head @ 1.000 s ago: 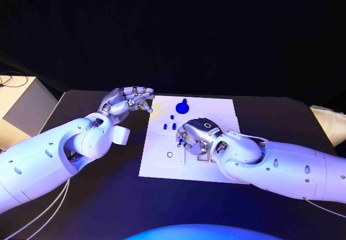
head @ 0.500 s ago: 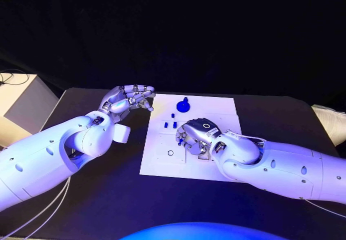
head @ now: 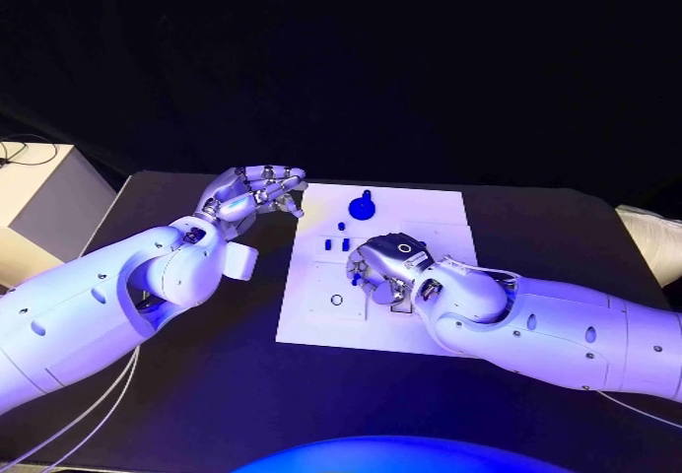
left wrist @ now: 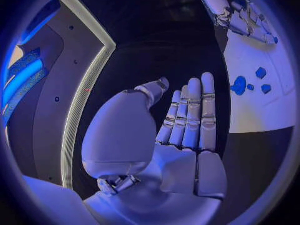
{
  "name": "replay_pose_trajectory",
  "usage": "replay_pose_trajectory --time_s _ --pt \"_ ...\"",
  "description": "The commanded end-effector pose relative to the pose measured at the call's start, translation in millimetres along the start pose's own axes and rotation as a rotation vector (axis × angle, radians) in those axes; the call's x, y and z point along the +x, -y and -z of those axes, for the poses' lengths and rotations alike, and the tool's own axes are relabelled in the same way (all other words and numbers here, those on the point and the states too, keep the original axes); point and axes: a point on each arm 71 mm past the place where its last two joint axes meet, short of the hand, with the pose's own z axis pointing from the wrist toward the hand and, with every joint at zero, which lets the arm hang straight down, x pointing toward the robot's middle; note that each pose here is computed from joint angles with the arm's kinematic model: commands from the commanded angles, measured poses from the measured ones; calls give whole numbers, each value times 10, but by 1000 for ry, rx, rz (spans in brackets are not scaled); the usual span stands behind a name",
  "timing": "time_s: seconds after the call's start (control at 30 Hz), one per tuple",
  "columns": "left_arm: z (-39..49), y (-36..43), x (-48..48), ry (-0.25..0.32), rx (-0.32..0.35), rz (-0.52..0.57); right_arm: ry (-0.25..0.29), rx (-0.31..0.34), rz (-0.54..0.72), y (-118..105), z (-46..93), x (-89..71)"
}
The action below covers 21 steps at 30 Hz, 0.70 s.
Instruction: Assemble the parts on the task board
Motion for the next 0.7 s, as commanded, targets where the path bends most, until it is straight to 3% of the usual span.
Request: replay_pose_trajectory --time_s 0.03,0.33,0.7 --pt "1 8 26 -22 8 13 -21 10 27 11 0 53" --pt "3 9 30 -26 6 14 -41 -2 20 -20 7 110" --pt "6 5 19 -27 0 13 0 -19 -18 -34 61 71"
